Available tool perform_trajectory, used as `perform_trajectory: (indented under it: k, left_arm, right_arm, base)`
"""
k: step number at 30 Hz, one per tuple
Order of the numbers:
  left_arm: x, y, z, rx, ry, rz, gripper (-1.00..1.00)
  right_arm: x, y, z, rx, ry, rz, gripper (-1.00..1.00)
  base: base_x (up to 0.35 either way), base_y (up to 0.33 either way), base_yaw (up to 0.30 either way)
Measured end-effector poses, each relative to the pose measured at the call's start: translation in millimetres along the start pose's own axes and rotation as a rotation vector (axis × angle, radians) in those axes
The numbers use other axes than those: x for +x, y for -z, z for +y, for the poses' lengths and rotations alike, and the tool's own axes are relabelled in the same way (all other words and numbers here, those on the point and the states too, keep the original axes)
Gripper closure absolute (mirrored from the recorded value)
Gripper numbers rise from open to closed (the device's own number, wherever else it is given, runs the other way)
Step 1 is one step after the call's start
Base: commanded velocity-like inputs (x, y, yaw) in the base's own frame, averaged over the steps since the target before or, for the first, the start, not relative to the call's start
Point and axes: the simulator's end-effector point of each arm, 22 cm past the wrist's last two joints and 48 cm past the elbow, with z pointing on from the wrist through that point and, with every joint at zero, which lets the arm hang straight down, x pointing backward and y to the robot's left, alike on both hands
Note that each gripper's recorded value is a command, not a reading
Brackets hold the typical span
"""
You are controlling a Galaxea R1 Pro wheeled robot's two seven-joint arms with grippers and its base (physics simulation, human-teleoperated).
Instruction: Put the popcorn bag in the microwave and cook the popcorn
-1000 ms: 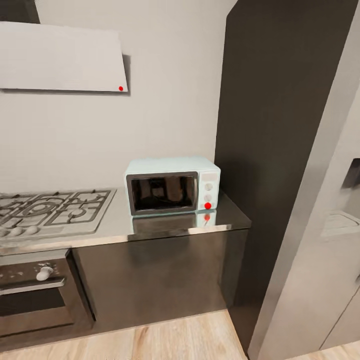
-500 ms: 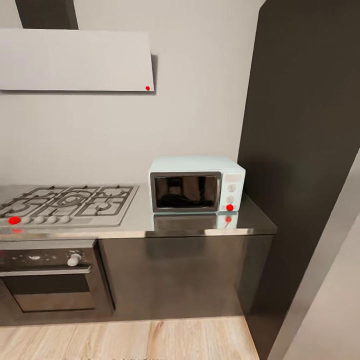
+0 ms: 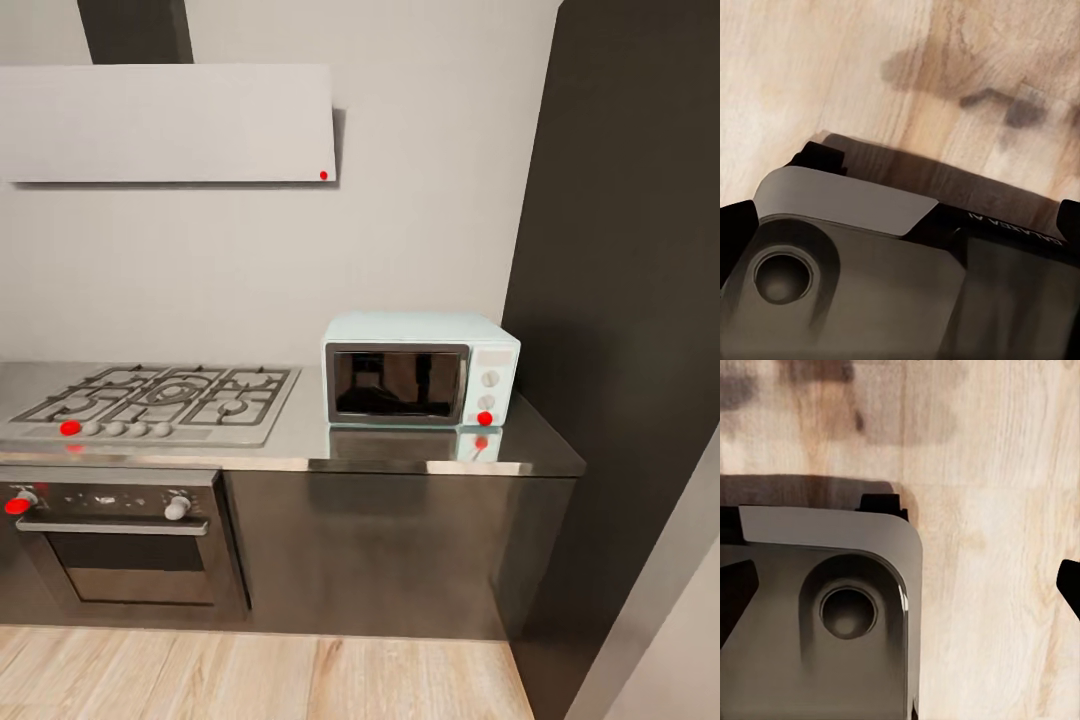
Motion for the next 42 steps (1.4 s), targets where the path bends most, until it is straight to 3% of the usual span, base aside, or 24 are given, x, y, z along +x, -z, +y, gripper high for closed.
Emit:
perform_trajectory:
  k: [6, 10, 11, 13, 14, 15, 16, 17, 18, 19, 22, 26, 28, 31, 32, 36, 40, 42]
  left_arm:
    - [0.4, 0.0, -1.1, 0.001, -0.001, 0.000, -1.00]
    - [0.5, 0.0, -1.5, 0.002, -0.003, 0.001, -1.00]
    - [0.6, 0.1, -1.8, 0.002, -0.005, 0.001, -1.00]
    - [0.7, 0.1, -2.3, 0.003, -0.007, 0.001, -1.00]
    - [0.7, 0.1, -2.3, 0.003, -0.007, 0.001, -1.00]
    - [1.0, 0.1, -3.1, 0.004, -0.009, 0.001, -1.00]
    - [1.1, 0.1, -3.4, 0.005, -0.010, 0.001, -1.00]
    - [1.1, 0.1, -3.5, 0.005, -0.011, 0.001, -1.00]
    - [1.1, 0.1, -3.5, 0.005, -0.011, 0.001, -1.00]
    - [1.2, 0.2, -3.5, 0.005, -0.011, 0.001, -1.00]
    - [1.2, 0.1, -3.5, 0.005, -0.011, 0.001, -1.00]
    - [1.2, 0.1, -3.5, 0.005, -0.011, 0.001, -1.00]
    - [1.6, 0.2, -4.3, 0.006, -0.012, 0.002, -1.00]
    - [1.8, 0.2, -4.6, 0.006, -0.013, 0.003, -1.00]
    - [1.9, 0.2, -4.6, 0.006, -0.014, 0.003, -1.00]
    - [1.9, 0.2, -4.7, 0.006, -0.014, 0.003, -1.00]
    - [1.9, 0.2, -4.7, 0.006, -0.014, 0.003, -1.00]
    - [1.9, 0.2, -4.7, 0.006, -0.015, 0.003, -1.00]
  right_arm:
    - [0.3, -0.1, 1.7, -0.006, 0.007, 0.002, -1.00]
    - [-8.3, -1.4, 17.2, -0.028, 0.082, -0.012, -1.00]
    - [-18.6, -2.1, 23.5, -0.033, 0.096, -0.030, -1.00]
    - [-109.6, 3.4, 37.6, -0.004, 0.125, -0.164, -1.00]
    - [-121.5, 6.0, 37.5, 0.005, 0.127, -0.176, -1.00]
    - [-133.6, 11.5, 56.3, 0.005, 0.131, -0.109, -1.00]
    - [-180.3, 31.3, 80.4, 0.017, 0.184, -0.129, -1.00]
    - [-254.4, 68.9, 84.1, 0.064, 0.225, -0.259, -1.00]
    - [-331.9, 127.1, 75.3, 0.123, 0.221, -0.432, -1.00]
    - [-360.5, 157.7, 71.8, 0.147, 0.212, -0.500, -1.00]
    - [-400.4, 220.1, 63.3, 0.182, 0.164, -0.594, -1.00]
    - [-485.9, 304.6, 54.9, 0.207, 0.095, -0.702, -1.00]
    - [-547.3, 371.8, 50.1, 0.223, 0.064, -0.808, -1.00]
    - [-586.9, 426.0, 46.4, 0.233, 0.043, -0.902, -1.00]
    - [-609.5, 463.8, 42.1, 0.251, 0.026, -0.969, -1.00]
    - [-638.4, 524.3, 32.7, 0.288, -0.014, -1.086, -1.00]
    - [-650.1, 554.7, 9.9, 0.324, -0.077, -1.202, -1.00]
    - [-654.6, 555.8, 6.8, 0.305, -0.097, -1.236, -1.00]
  base:
    - [0.000, 0.000, 0.000]
    - [0.000, 0.000, 0.000]
    - [0.000, 0.000, 0.000]
    - [0.000, 0.000, 0.000]
    - [0.000, 0.000, 0.000]
    - [0.000, 0.000, 0.000]
    - [0.000, 0.000, 0.000]
    - [0.000, 0.000, 0.000]
    - [0.000, 0.000, 0.000]
    - [0.000, 0.000, 0.000]
    - [0.000, 0.000, 0.000]
    - [0.000, 0.000, 0.000]
    - [0.000, 0.000, 0.000]
    - [0.000, 0.000, 0.000]
    - [0.000, 0.000, 0.000]
    - [0.000, 0.000, 0.000]
    - [0.000, 0.000, 0.000]
    - [0.000, 0.000, 0.000]
